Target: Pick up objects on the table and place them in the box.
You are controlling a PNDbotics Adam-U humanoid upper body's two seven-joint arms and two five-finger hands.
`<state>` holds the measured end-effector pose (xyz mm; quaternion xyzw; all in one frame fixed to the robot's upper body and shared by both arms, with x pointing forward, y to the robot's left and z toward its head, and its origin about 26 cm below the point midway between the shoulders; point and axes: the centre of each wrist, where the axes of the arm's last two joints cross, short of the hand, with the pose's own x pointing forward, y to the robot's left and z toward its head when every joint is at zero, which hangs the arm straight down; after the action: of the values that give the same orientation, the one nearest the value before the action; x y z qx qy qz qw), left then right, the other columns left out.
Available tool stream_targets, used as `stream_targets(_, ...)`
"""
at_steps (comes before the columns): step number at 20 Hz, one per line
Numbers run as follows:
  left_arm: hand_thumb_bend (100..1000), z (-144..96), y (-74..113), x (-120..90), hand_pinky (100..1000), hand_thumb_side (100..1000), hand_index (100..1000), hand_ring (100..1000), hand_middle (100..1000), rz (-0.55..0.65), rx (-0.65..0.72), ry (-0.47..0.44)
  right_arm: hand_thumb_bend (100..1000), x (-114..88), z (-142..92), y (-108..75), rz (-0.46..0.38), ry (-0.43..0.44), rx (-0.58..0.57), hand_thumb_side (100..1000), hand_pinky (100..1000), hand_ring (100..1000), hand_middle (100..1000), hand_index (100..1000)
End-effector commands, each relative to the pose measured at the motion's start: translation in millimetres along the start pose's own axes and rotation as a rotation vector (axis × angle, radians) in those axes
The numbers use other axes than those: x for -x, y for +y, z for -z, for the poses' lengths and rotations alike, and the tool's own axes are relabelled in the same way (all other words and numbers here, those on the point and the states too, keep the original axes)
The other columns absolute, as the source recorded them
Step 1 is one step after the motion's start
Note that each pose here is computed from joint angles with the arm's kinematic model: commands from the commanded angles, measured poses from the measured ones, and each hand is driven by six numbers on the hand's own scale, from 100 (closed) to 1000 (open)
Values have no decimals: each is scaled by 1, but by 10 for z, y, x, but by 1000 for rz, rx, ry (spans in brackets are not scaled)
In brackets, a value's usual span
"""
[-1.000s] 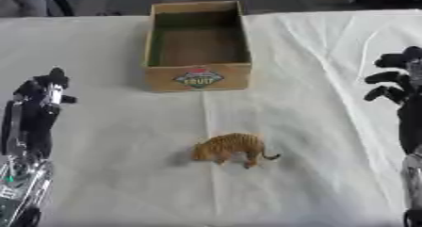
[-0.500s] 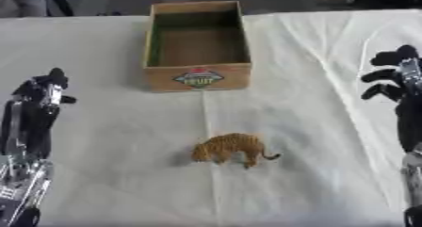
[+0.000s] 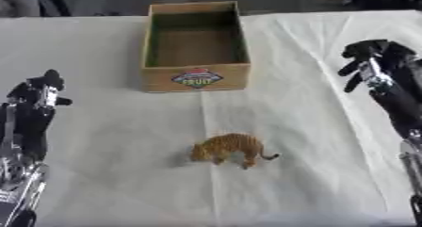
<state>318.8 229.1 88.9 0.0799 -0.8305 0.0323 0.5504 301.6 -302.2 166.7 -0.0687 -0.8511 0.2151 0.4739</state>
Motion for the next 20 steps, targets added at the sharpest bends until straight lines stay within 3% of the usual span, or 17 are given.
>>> stream_targets(1,353,28,17,-55,532,495,570,753,485,1,7,-23,100,-122,81,-47,-97,-48,-104,508,387,564,626,701)
stream_targets(6,353,26,11,-53,532,495,570,753,485,0,11,-22,100,-165,190,6,-198,-87,-246,461,407,589,653,727)
stream_targets(13,353,23,5,-49,532,495,570,752,485,0,16,-20,100,-189,328,108,-337,-133,-418,473,462,662,716,782)
stream_targets(20,353,22,1,-46,532,495,570,752,485,1,20,-20,100,-170,395,168,-439,-129,-553,458,499,706,746,826)
